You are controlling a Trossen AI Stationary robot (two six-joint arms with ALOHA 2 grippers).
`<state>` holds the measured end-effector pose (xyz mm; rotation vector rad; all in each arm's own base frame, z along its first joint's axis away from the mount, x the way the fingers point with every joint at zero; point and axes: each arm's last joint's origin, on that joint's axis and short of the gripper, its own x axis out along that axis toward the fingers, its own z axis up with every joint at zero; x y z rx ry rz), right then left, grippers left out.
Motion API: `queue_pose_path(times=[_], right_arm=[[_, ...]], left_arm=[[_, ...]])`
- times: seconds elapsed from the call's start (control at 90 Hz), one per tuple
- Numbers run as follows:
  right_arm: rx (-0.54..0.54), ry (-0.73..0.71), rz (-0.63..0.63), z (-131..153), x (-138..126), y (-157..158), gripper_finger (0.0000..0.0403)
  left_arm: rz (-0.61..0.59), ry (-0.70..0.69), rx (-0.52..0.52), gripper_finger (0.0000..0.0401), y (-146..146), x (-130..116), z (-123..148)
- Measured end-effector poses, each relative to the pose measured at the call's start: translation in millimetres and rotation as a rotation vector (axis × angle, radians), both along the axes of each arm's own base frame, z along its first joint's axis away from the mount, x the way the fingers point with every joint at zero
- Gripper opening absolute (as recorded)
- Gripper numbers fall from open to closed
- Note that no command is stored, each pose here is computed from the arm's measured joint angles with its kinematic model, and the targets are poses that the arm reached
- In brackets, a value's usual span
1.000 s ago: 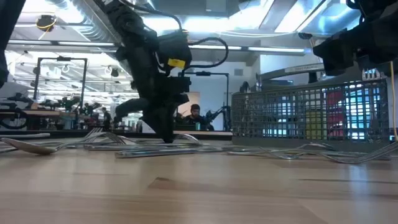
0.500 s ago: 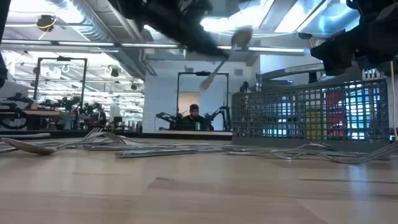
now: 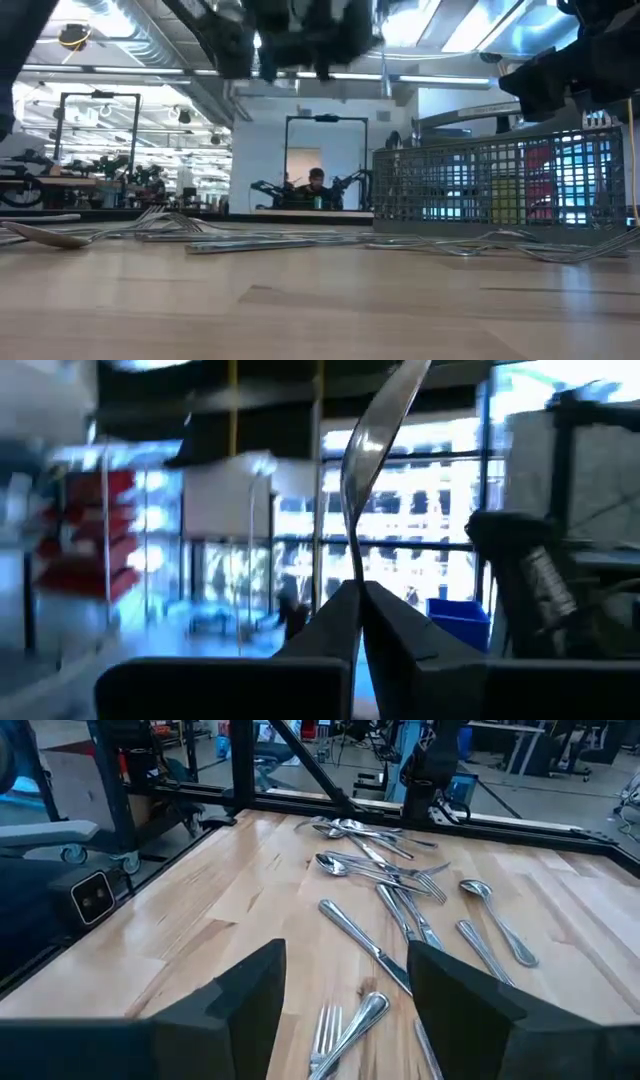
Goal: Sort silverware
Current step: Put the silver spoon into the gray silverware organizer
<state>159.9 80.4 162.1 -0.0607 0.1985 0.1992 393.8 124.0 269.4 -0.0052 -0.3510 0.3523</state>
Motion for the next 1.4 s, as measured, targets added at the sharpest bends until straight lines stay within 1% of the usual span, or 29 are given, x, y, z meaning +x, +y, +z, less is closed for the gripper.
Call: queue_pose_path(times=[0.111, 0.289, 0.433, 0.567, 0.644, 0.7, 0.8, 0.944, 1.022, 1.111, 1.189, 1.256, 1.322, 1.4], right_arm=[[0.0, 0.0, 0.0, 0.0, 0.0, 0.0, 0.0193], [-0.007, -0.001, 0.001, 0.0, 0.0, 0.0, 0.0193], [-0.007, -0.001, 0.002, 0.0, 0.0, 0.0, 0.0193], [-0.008, 0.0, 0.001, -0.1, 0.0, 0.0, 0.0193], [-0.008, 0.0, 0.001, -0.1, 0.0, 0.0, 0.0193], [-0.008, 0.0, 0.001, -0.1, 0.0, 0.0, 0.0193], [-0.008, 0.0, 0.001, -0.1, 0.0, 0.0, 0.0193], [-0.008, 0.0, 0.001, -0.2, 0.0, 0.0, 0.0193], [-0.008, 0.002, 0.001, -0.3, -0.1, 0.0, 0.0193], [-0.009, 0.003, 0.001, -0.5, -0.1, -0.1, 0.0193], [-0.009, 0.005, 0.001, -0.6, -0.1, -0.1, 0.0193], [-0.006, 0.006, 0.001, -0.7, -0.2, 0.0, 0.0193], [-0.001, 0.01, -0.001, -1.0, -0.2, 0.0, 0.0193], [0.002, 0.01, -0.001, -1.0, -0.2, 0.0, 0.0193]], left_arm=[[-0.056, 0.023, -0.075, 0.0001, 11.2, 8.2, -29.2], [-0.077, 0.065, -0.182, 0.0001, 21.2, 15.6, -64.2], [-0.079, 0.104, -0.21, 0.0, 21.9, 18.3, -76.5], [-0.049, 0.135, -0.294, 0.0002, 23.4, 19.0, -83.9], [-0.044, 0.126, -0.305, 0.0014, 26.2, 17.9, -83.5], [-0.066, 0.113, -0.302, 0.0029, 28.2, 17.0, -82.1], [-0.128, 0.079, -0.308, 0.0072, 32.4, 15.9, -77.4], [-0.182, 0.028, -0.339, 0.0151, 41.3, 17.7, -65.2], [-0.24, -0.013, -0.354, 0.0191, 46.7, 17.4, -50.7], [-0.304, -0.055, -0.349, 0.0227, 51.5, 12.1, -29.0], [-0.343, -0.083, -0.329, 0.0248, 53.7, 3.8, -10.7], [-0.401, -0.085, -0.308, 0.0259, 54.1, -4.9, 5.1], [-0.498, -0.088, -0.267, 0.0263, 52.4, -15.2, 24.6], [-0.645, -0.062, -0.217, 0.0264, 46.1, -27.5, 46.5]])
